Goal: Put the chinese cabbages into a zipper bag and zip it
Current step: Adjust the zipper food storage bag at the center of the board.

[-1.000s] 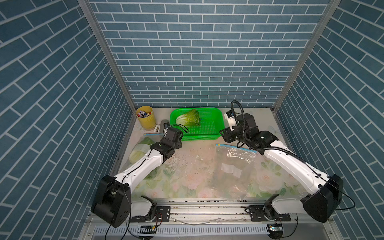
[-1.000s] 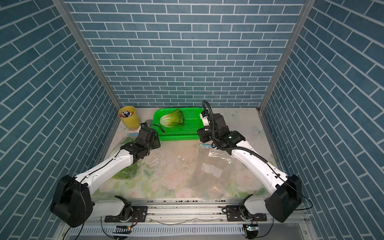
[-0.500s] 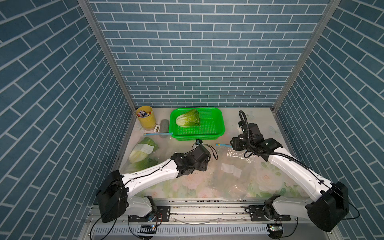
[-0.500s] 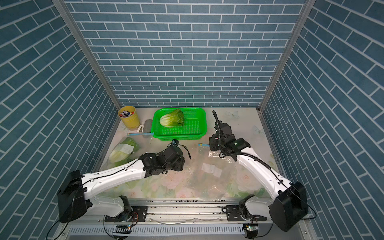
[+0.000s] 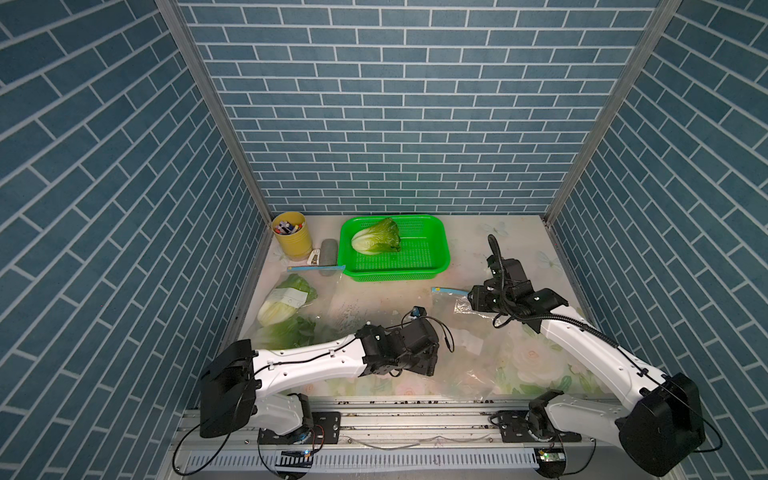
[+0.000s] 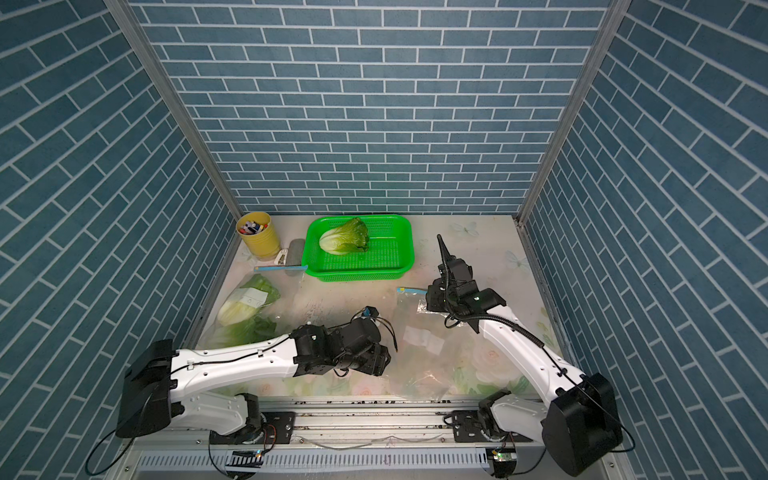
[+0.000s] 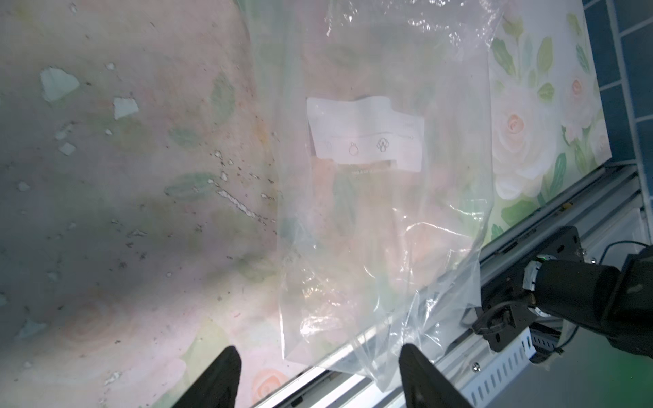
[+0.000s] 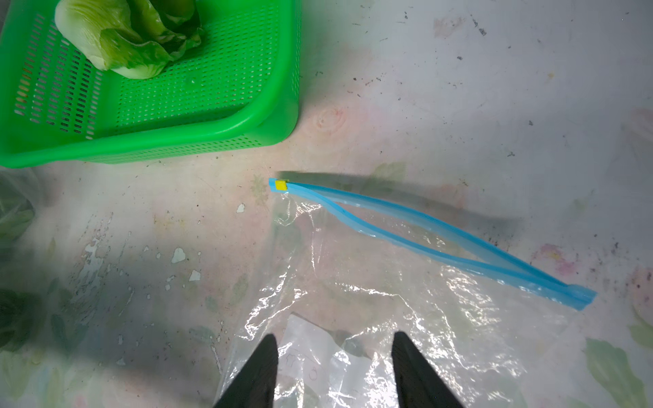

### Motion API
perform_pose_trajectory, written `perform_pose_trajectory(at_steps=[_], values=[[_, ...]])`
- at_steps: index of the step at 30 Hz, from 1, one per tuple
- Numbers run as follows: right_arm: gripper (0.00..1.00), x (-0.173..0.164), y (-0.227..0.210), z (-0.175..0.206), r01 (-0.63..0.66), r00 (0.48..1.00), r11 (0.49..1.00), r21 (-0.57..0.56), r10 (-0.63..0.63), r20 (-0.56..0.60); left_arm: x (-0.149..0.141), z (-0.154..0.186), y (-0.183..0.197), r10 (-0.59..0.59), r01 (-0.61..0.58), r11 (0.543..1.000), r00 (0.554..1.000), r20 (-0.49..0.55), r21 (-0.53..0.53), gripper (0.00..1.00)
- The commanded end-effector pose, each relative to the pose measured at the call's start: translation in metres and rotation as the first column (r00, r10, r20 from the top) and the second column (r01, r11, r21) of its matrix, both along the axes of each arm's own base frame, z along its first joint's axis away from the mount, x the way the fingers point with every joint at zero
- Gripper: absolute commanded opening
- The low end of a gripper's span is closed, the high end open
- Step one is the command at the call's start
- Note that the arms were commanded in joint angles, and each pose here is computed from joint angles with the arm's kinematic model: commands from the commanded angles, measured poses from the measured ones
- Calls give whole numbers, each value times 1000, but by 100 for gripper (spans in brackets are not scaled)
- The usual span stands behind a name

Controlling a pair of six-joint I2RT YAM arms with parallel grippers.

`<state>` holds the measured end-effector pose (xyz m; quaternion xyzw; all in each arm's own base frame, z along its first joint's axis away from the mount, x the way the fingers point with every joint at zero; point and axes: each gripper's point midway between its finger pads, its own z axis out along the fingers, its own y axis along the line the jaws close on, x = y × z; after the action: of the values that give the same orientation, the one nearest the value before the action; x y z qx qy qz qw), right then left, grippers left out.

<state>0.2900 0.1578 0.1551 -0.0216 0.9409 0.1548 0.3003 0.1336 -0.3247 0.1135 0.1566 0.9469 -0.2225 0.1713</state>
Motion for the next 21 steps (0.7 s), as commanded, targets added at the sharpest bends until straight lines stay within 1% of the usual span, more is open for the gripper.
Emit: perform_pose_trajectory(at_steps=[1,3,7,10,13,15,17,21], values=[[54,1,1,1,40,999,998,57,-40,-4,-14,-13,-7,-19,20,1000,999,-40,20,76],[54,1,0,1,45,999,997,67,-44,-12,-19,-19,-9,-38,40,998,998,-45,40,79],[53,1,-1,2,50,999,996,77,-50,-8,-22,-37,-6,-43,50,991,998,-52,128,79],[53,1,-2,2,57,998,995,86,-57,-7,-24,-44,-14,-71,78,988,996,-59,133,81],[53,1,-2,5,57,998,994,91,-57,-4,-23,-57,-10,-65,75,981,996,-62,177,72],[53,2,-3,5,60,998,994,88,-61,1,-21,-64,-3,-56,67,973,997,-55,220,70],[53,3,-4,5,65,998,994,89,-65,1,-18,-70,6,-39,49,963,998,-43,266,66],[53,5,-4,5,66,998,994,88,-66,-1,-9,-79,24,-17,22,942,1000,-19,334,66]])
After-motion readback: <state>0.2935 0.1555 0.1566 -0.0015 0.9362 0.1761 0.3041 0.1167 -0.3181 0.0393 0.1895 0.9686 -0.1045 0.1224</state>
